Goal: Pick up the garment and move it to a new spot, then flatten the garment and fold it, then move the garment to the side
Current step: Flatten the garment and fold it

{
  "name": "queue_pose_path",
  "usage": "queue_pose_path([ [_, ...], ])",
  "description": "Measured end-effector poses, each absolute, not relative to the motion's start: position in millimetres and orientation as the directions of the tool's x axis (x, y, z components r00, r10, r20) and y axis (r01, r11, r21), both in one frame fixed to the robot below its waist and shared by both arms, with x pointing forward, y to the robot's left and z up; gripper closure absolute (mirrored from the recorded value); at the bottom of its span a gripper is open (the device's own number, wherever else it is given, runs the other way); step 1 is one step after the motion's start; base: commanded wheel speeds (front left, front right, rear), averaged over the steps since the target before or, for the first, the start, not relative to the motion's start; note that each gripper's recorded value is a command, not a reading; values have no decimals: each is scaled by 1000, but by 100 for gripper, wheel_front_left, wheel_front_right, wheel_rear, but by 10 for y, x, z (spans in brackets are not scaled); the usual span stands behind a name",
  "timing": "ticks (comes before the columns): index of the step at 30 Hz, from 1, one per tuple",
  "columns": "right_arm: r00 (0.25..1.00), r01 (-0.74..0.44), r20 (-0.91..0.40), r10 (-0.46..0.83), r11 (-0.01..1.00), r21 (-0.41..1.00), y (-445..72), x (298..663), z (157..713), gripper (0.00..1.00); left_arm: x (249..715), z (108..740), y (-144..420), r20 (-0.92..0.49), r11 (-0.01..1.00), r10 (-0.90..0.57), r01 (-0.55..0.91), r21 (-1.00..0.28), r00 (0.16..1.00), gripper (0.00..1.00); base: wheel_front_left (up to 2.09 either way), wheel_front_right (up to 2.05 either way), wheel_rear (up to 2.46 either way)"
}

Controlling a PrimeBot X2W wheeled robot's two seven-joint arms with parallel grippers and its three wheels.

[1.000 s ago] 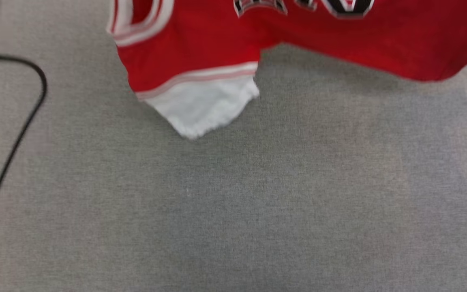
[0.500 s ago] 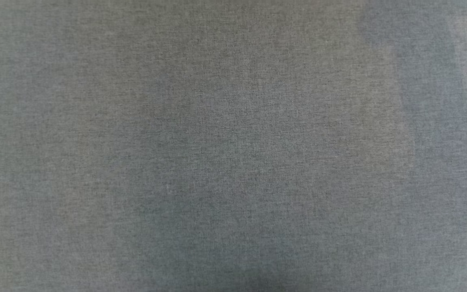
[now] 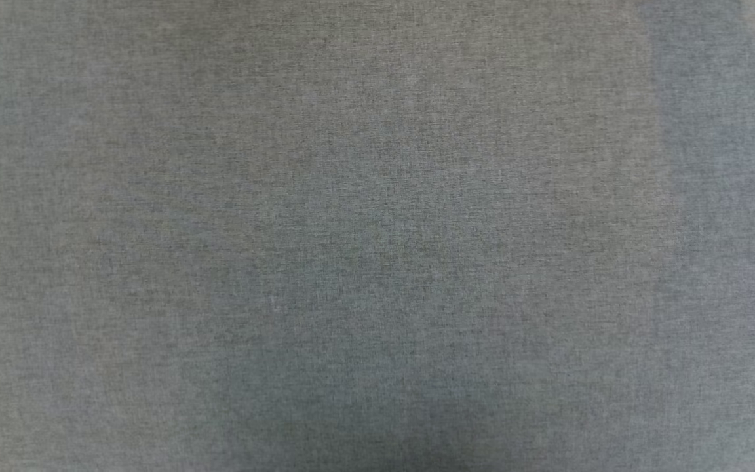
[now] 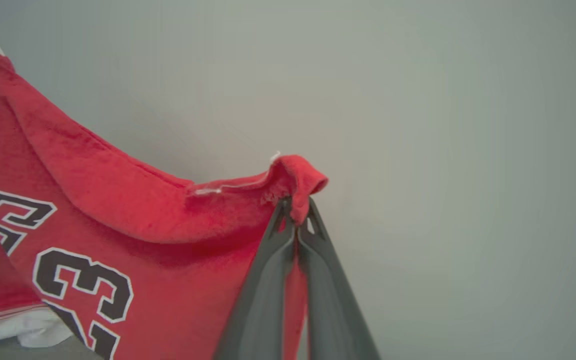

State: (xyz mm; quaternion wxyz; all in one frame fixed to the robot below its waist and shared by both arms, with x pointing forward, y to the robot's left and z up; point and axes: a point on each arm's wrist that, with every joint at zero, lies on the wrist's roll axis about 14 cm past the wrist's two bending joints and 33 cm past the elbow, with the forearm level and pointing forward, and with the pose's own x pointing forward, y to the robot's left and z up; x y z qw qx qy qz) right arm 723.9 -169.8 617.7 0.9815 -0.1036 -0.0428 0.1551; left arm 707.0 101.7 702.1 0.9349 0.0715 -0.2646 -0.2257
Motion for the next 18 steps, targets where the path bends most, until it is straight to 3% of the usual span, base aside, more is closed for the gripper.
queue_pose_path([
  [8, 936, -350, -27, 350, 925, -145, -1664, 6933, 5641, 100, 6881, 6555, 1011, 378, 876, -481, 418, 241, 791, 100, 0, 0, 0],
  [18, 904, -421, -113, 413, 905, -58, -1617, 6203, 5254, 100, 6158, 5919, 1154, 260, 890, -456, 435, 139, 851, 100, 0, 0, 0],
])
